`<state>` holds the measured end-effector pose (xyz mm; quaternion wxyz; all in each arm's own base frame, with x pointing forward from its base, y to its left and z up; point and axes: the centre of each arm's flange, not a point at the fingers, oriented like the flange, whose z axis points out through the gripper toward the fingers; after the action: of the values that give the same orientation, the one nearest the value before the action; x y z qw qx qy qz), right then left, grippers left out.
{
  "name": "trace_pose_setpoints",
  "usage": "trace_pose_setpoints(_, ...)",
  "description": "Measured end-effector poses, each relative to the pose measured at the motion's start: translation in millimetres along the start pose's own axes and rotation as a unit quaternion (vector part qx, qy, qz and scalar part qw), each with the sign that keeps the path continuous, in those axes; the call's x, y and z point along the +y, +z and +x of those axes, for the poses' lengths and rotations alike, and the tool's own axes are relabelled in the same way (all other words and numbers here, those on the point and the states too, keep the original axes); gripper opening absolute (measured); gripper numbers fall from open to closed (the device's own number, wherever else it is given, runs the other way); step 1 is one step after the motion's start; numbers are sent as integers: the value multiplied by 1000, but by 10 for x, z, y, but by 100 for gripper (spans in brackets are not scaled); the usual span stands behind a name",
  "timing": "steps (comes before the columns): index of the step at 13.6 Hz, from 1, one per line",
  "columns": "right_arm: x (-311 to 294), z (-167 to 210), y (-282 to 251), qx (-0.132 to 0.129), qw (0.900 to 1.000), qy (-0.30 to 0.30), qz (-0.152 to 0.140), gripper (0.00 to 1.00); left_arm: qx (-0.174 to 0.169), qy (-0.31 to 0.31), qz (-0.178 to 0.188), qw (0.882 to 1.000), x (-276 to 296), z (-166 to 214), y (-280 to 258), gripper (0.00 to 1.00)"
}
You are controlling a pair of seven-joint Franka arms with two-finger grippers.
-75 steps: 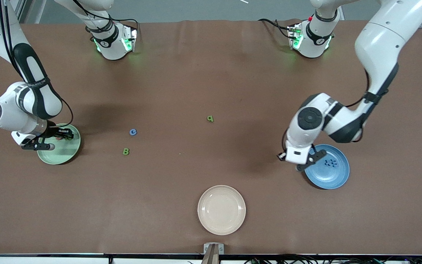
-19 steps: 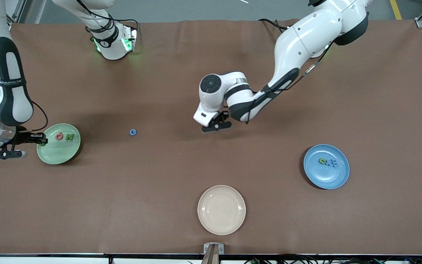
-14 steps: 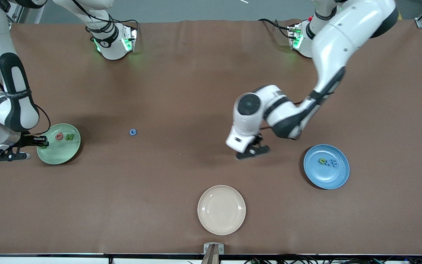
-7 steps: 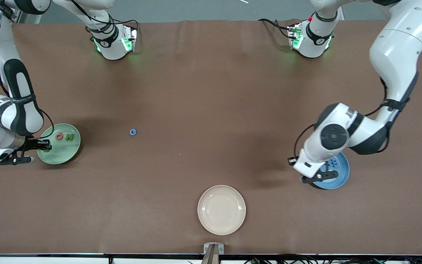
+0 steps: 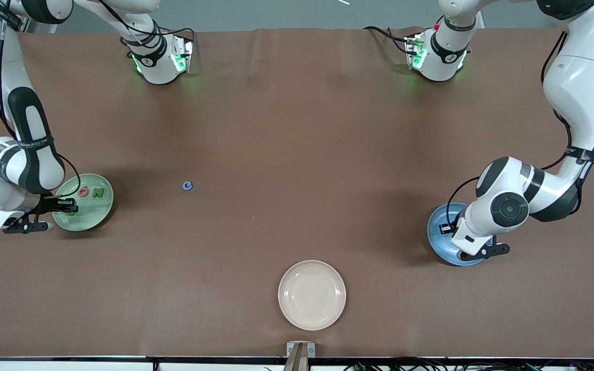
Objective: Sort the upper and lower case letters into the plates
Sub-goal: 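Place the B on the green plate while the left gripper carries the b, then release the green b onto the blue plate with the left gripper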
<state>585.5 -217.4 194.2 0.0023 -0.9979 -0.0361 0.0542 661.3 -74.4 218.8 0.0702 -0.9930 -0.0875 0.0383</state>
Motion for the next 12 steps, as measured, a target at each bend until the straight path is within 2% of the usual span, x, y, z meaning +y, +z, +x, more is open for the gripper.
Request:
trace_pose_setpoints(4, -114, 45, -166, -14, 1000, -3, 14, 72, 17, 0, 1, 1000, -42, 62, -101, 71)
trace_pose_setpoints(7, -463, 80, -705, -32, 998, 46, 35, 97, 61, 40, 4, 997, 2, 97, -624, 99)
trace_pose_setpoints(10, -1116, 86, -1060, -43, 989, 136, 39, 99, 120, 69, 28, 990, -96, 91, -1367, 100)
trace_pose_setpoints(12, -1574, 16, -1020, -46, 976, 211, 32, 99, 139, 70, 47, 987, -130, 10, -1749, 100)
